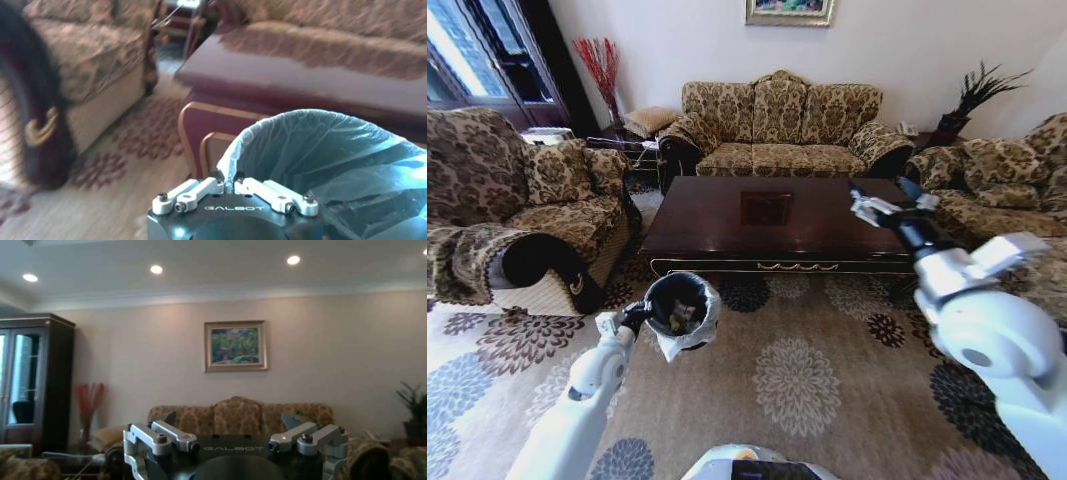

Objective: Move to the front of the table and place the trash on the table into the trash bin.

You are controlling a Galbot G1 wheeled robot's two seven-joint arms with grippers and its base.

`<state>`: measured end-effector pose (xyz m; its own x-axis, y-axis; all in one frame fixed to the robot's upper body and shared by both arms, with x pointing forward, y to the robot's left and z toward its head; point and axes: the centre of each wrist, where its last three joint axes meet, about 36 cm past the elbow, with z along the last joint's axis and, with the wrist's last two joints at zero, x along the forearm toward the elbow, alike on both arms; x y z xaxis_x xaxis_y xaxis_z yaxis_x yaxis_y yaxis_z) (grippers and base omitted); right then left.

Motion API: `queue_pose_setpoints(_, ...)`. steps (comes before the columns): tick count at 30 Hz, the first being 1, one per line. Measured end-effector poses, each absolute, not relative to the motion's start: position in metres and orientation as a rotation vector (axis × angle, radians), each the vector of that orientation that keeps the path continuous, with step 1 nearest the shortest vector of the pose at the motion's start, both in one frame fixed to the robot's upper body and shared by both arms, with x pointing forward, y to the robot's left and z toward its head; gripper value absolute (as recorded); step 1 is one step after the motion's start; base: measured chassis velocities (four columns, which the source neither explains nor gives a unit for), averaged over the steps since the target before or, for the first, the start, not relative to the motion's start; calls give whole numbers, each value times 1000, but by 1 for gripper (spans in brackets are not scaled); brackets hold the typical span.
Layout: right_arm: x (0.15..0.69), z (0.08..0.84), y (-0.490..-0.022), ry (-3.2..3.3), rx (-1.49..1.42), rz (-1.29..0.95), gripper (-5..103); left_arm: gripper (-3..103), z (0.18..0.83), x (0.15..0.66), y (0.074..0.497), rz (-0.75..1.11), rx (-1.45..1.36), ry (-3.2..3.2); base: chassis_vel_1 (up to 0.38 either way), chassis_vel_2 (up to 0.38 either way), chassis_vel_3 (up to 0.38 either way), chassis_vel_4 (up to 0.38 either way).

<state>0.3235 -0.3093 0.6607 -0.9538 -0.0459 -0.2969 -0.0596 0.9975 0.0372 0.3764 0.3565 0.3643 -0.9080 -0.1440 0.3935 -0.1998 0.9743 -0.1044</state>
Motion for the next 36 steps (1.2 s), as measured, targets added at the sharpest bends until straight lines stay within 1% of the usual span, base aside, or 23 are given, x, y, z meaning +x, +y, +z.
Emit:
queue_pose_setpoints(3,315,658,-318,2841,-24,72,100,3,347,377,363,208,294,-2700,0,0,0,0)
queue_pose_setpoints(6,295,654,-331,2830,64,85,100,3,305,378,379,230,403,-2650,0,0,0,0)
queue_pose_setpoints(8,294,654,-332,2828,70,85,100,3,301,378,380,232,411,-2646,0,0,0,0)
queue_pose_setpoints(10,283,654,-341,2818,138,86,100,3,266,384,391,256,485,-2593,0,0,0,0)
queue_pose_setpoints(11,283,654,-341,2818,138,86,100,3,266,384,391,256,485,-2593,0,0,0,0)
queue_pose_setpoints(17,266,658,-361,2795,265,60,100,3,211,404,399,322,558,-2565,0,0,0,0)
queue_pose_setpoints(24,258,658,-369,2800,329,51,100,3,188,421,406,345,575,-2553,0,0,0,0)
queue_pose_setpoints(36,248,656,-377,2805,413,41,100,3,155,427,419,361,609,-2480,0,0,0,0)
